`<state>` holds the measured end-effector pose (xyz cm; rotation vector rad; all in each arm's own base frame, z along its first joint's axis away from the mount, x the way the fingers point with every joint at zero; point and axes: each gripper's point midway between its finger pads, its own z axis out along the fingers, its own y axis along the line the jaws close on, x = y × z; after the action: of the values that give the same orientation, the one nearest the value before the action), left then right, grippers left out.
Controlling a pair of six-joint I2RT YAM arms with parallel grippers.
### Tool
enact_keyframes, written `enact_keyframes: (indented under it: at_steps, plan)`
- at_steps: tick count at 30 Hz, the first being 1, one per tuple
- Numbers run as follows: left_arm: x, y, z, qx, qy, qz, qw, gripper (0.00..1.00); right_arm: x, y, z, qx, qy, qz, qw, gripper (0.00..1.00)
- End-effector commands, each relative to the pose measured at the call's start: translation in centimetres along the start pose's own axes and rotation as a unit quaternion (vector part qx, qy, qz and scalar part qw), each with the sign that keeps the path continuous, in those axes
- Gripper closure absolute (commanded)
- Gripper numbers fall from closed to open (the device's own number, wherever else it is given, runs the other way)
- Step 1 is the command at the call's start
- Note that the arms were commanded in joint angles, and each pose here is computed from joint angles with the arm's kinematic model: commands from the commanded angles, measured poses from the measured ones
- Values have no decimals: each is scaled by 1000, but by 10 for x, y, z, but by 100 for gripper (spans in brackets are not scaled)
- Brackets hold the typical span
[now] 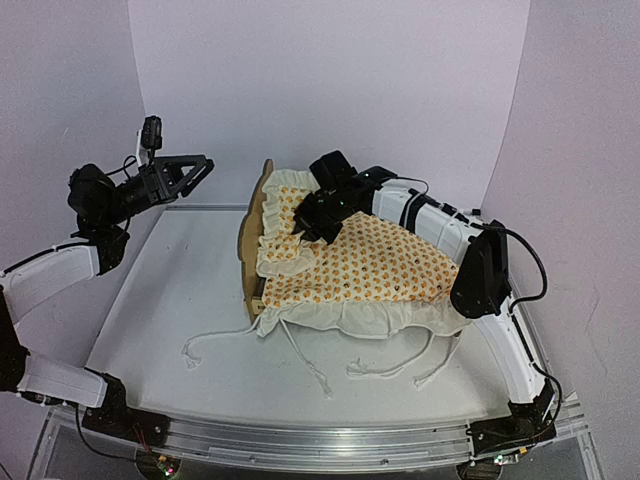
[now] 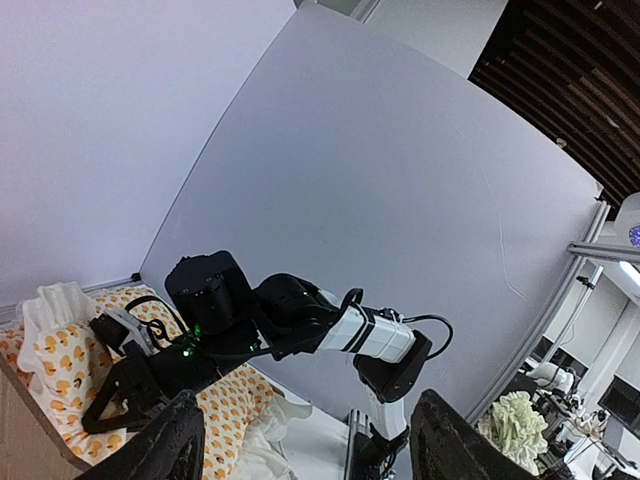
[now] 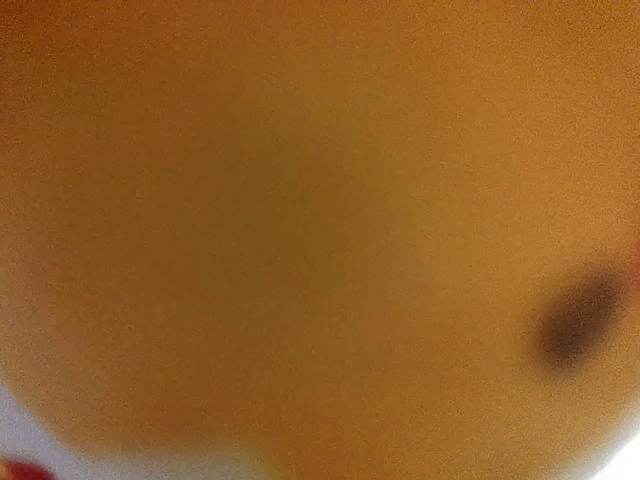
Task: Set up the pet bed
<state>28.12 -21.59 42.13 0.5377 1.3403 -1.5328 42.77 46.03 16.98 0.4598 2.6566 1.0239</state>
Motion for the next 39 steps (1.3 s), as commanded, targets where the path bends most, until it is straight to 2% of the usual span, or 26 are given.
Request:
enact_keyframes:
  at_steps: [1,3,8,18,24,27,29,31,33,36,39]
  plan:
    - [-1,-17,-4,15,2,20,1000,30,-2,31,-3,-55,-6,31,998,87]
    - [-1,-17,-4,16,3,19,1000,30,0,30,-2,-53,-2,30,998,87]
    - [-3,-17,-2,16,1,17,1000,30,3,30,-3,-53,6,2,999,68]
    - [-5,-12,1,14,1,7,1000,30,18,32,-42,-49,28,-112,992,42]
    - [-6,-8,1,11,-2,4,1000,30,35,43,-85,-74,50,-178,980,31]
    - [-6,-7,0,4,-7,9,1000,30,54,51,-127,-110,71,-239,962,26]
    - [-6,2,-3,-20,-16,15,1000,30,59,32,-154,-87,59,-302,947,15]
    - [-7,24,-9,-92,-25,24,995,27,50,-25,-173,6,33,-366,930,4]
    - [-8,42,-19,-164,-27,47,985,24,42,-63,-198,46,17,-391,919,2]
    - [-14,57,-32,-234,-33,68,969,22,31,-108,-226,73,15,-373,925,2]
    - [-29,82,-60,-367,-37,81,926,20,5,-167,-264,183,-29,-370,910,2]
